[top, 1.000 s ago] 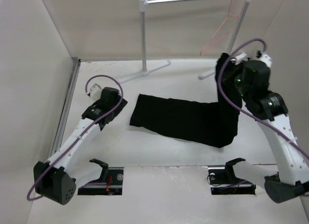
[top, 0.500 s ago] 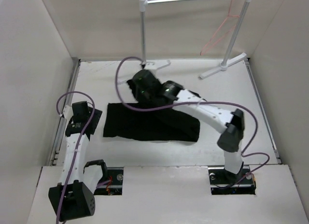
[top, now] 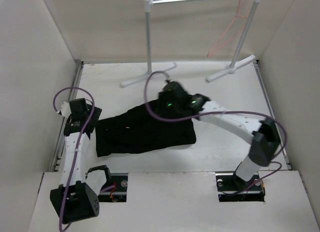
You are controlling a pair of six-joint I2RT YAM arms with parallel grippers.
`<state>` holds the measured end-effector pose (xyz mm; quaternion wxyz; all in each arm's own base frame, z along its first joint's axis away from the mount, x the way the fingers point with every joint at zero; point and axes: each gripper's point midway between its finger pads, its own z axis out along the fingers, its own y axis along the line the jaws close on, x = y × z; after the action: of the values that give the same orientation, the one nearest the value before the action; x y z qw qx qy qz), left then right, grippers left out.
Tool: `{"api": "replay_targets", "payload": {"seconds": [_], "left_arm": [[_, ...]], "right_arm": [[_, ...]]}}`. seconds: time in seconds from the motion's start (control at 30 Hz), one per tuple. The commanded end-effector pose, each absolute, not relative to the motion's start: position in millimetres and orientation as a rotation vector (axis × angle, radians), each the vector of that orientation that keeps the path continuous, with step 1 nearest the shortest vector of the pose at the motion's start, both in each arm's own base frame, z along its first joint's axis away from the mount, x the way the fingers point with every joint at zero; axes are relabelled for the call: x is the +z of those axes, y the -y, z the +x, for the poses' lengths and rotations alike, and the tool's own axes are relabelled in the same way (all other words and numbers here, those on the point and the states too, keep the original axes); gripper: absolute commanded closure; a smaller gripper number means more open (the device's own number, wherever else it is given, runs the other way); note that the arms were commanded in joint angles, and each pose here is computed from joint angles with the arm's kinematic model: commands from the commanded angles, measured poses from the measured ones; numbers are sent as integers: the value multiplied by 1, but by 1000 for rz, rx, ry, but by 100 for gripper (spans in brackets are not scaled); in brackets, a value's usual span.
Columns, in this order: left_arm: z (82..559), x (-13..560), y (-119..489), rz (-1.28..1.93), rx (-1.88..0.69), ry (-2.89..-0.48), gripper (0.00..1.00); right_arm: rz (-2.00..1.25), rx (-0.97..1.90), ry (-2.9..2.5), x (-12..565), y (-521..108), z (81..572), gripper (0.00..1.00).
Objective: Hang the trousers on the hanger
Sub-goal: Fold the trousers at the center of the board.
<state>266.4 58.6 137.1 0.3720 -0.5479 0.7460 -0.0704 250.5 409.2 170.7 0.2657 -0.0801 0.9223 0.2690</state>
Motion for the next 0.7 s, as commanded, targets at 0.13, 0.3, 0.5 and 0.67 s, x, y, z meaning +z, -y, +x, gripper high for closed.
{"api": "replay_targets", "payload": {"seconds": [0.13, 0.3, 0.5, 0.67], "left_arm": [[283, 129, 36, -1101, -283, -2152, 45], [281, 105, 94, -942, -267, -2226, 46], [263, 50, 67, -1043, -143, -2281, 46], [245, 14, 32, -1179, -55, -2293, 46]], "right_arm": [[154, 755, -2396, 170, -274, 301, 88], [147, 852, -2442, 140, -253, 277, 83], [229, 848, -2523, 87, -248, 264, 84], [348, 750, -2612, 42, -220, 242, 88]]}}
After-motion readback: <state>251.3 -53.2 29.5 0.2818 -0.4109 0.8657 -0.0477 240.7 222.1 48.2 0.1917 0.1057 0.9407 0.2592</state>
